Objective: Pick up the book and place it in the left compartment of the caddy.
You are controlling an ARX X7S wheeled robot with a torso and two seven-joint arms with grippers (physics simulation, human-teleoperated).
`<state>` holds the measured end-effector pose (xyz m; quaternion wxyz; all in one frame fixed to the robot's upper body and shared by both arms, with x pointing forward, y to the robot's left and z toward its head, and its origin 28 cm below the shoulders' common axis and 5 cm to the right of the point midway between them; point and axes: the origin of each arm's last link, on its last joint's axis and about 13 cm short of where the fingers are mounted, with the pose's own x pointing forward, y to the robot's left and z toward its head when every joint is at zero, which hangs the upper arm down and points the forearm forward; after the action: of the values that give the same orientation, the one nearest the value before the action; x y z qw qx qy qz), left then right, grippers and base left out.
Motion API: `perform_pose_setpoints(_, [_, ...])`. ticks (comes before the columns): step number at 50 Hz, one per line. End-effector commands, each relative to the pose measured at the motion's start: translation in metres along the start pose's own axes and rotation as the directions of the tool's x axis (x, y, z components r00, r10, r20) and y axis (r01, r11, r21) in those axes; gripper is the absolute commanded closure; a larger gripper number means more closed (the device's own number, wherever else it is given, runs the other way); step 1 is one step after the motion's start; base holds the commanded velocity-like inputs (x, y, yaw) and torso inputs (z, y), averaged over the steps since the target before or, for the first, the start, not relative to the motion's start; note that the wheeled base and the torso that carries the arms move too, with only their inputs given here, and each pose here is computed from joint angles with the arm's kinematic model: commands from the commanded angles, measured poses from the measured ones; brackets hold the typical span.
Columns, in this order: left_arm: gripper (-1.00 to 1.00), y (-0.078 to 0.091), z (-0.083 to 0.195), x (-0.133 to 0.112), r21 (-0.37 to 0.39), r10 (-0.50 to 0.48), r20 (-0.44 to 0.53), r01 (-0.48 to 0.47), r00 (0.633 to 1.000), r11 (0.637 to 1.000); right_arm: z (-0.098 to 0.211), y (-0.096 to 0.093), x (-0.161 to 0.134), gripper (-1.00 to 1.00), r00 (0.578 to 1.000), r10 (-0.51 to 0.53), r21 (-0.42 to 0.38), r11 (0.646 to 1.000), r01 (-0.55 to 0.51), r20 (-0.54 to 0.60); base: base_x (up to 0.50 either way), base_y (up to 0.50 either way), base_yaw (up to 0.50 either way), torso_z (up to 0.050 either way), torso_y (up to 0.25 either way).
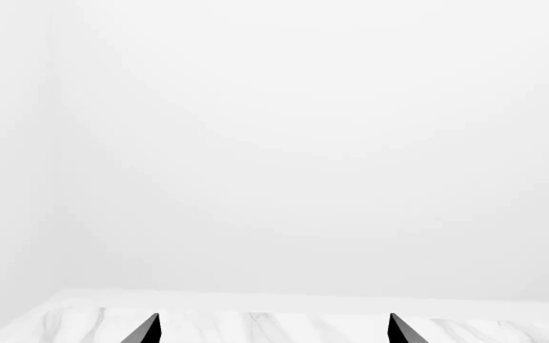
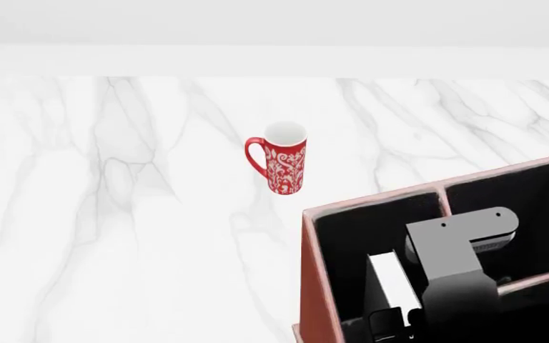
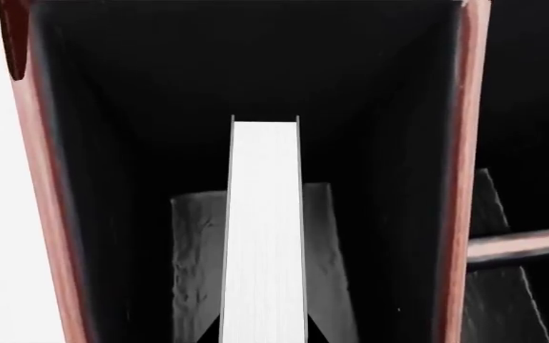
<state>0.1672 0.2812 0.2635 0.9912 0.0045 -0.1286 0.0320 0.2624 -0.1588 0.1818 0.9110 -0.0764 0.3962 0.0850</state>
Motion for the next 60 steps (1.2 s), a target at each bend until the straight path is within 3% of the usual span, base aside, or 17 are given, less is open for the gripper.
perform_pose_setpoints(1, [-1.00,-0.0001,0.0000,-0.0001,0.000,0.000,0.001,0.000,1.000,1.000,0.0069,-0.0039,-0.0016,1.00,0.999,-0.030,-0.016,0.999,0.031,0.045,0.00,0.00,0.00,0.000,0.000])
perform_pose_setpoints(60, [-1.00,-0.0005,0.0000,-0.0005,0.002,-0.004,0.002,0.004,1.000,1.000,0.0030,-0.0026,0.0069,1.00,0.999,-0.042,-0.011,0.999,0.042,-0.001,0.00,0.00,0.00,0.000,0.001])
